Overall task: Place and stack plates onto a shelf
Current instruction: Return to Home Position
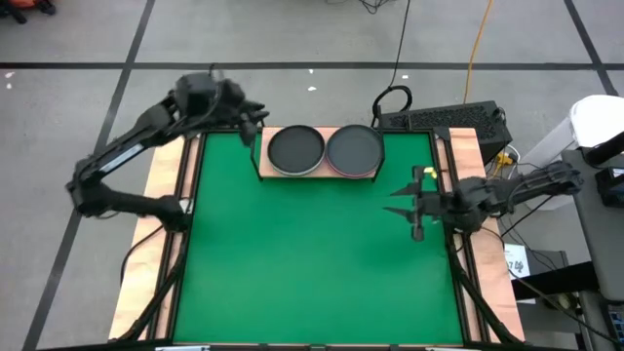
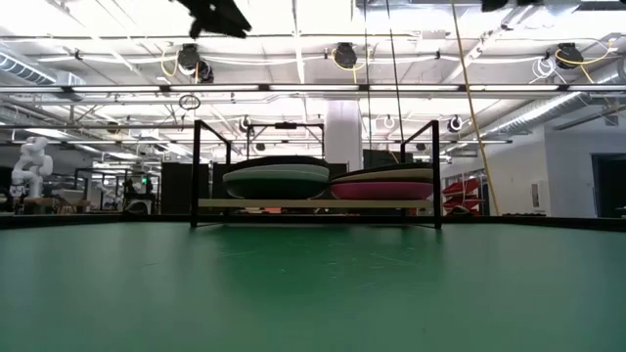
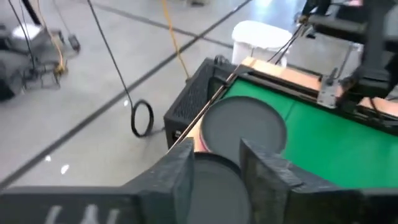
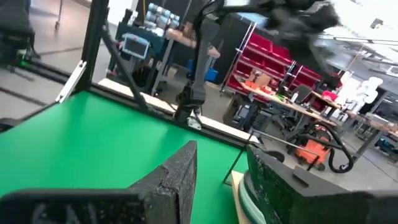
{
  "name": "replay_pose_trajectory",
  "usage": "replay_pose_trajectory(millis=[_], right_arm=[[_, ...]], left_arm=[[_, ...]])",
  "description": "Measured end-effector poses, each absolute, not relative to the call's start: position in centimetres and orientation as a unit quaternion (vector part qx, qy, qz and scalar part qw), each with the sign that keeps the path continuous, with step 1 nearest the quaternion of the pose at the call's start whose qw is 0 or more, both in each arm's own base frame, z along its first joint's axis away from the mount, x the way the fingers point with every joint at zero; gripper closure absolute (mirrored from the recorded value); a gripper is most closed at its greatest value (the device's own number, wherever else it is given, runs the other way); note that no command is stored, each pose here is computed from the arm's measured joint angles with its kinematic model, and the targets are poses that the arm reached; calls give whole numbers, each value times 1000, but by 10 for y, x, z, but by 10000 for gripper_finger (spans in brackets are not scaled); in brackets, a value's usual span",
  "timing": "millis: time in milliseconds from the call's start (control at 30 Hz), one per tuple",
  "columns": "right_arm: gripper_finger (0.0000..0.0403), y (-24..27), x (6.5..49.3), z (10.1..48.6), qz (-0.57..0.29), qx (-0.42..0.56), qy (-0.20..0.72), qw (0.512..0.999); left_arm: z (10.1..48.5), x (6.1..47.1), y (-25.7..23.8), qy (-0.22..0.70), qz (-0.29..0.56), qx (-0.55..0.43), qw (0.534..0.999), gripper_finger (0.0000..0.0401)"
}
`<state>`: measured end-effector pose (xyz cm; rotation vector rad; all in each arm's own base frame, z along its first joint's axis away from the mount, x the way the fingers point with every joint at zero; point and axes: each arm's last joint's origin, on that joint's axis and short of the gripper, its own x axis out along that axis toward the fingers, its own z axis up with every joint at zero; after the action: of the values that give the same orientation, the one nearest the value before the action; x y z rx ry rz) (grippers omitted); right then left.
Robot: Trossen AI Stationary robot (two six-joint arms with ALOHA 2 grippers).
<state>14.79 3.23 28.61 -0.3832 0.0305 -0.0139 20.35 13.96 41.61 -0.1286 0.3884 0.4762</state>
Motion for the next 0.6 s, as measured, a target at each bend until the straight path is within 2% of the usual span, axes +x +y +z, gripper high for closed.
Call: replay_pose_trajectory(millis=[333, 600], right_arm=[[280, 21, 105, 293, -8, -145, -5, 989], [280, 18, 95, 264, -11, -131, -18, 991]], left_arm=[[379, 157, 78, 77, 186, -32, 979, 388], [326, 140, 59, -5, 138, -16, 990, 396]])
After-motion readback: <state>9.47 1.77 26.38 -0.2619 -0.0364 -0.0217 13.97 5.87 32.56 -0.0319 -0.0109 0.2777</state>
